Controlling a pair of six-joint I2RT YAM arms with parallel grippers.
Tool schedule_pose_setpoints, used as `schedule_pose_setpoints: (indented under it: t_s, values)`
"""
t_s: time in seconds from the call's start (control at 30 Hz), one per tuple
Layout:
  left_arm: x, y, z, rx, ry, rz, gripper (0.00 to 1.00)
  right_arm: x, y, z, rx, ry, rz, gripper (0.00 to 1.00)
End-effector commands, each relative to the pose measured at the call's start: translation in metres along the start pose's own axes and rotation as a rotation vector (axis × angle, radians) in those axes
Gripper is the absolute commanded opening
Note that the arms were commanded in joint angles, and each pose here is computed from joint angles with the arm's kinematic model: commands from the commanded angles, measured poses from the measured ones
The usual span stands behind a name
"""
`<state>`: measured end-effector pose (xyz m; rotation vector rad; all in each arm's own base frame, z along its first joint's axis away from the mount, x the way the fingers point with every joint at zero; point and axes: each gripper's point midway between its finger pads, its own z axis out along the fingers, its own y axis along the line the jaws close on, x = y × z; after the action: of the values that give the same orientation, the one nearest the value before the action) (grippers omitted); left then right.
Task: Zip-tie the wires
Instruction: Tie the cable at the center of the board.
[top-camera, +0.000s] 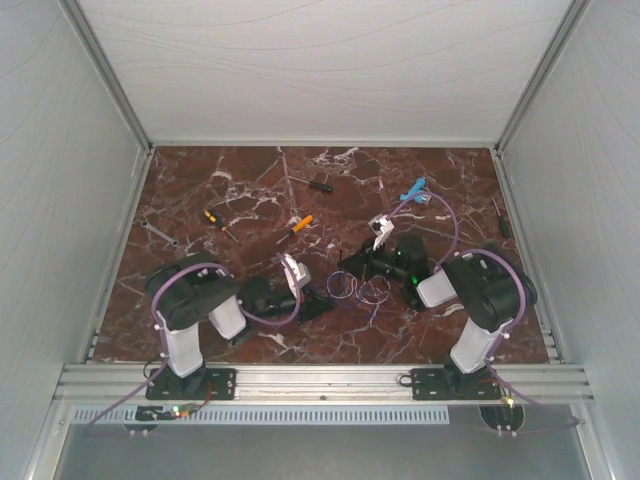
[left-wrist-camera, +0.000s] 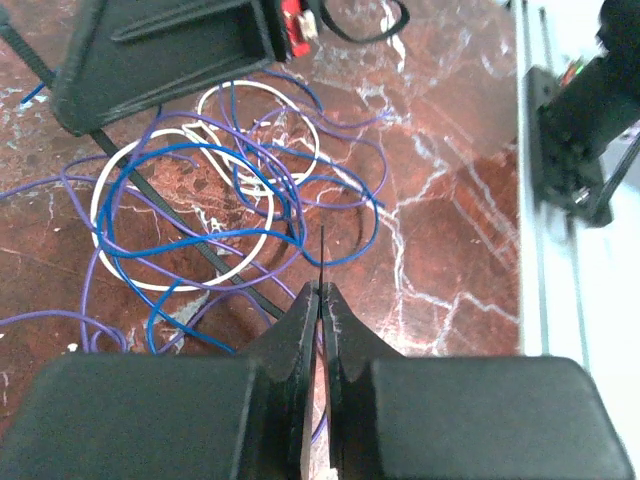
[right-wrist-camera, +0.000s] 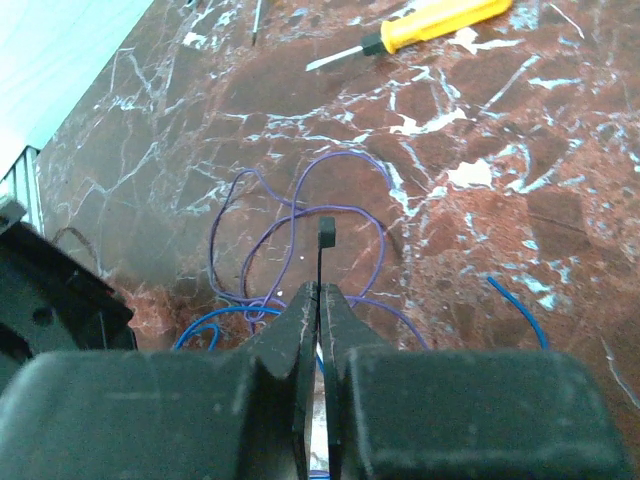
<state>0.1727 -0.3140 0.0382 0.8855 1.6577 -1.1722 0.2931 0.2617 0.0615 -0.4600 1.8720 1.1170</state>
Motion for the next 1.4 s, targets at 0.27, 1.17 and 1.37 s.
schedule_pose_setpoints:
  t_s: [0.27, 1.17, 1.37]
  values:
    - [-0.062, -0.014, 0.011, 0.079, -0.033, -0.164, 0.00, -0.031, 0.029, -0.003, -0.063, -0.129, -0.247, 0.00]
    - [-0.041, -0.020, 0.005, 0.165, 0.272, -0.290, 0.00, -0.032, 0.056, -0.020, -0.093, -0.241, -0.522, 0.00]
    - [-0.042, -0.028, -0.004, 0.234, 0.276, -0.328, 0.00, -0.034, 0.068, -0.027, -0.077, -0.298, -0.671, 0.00]
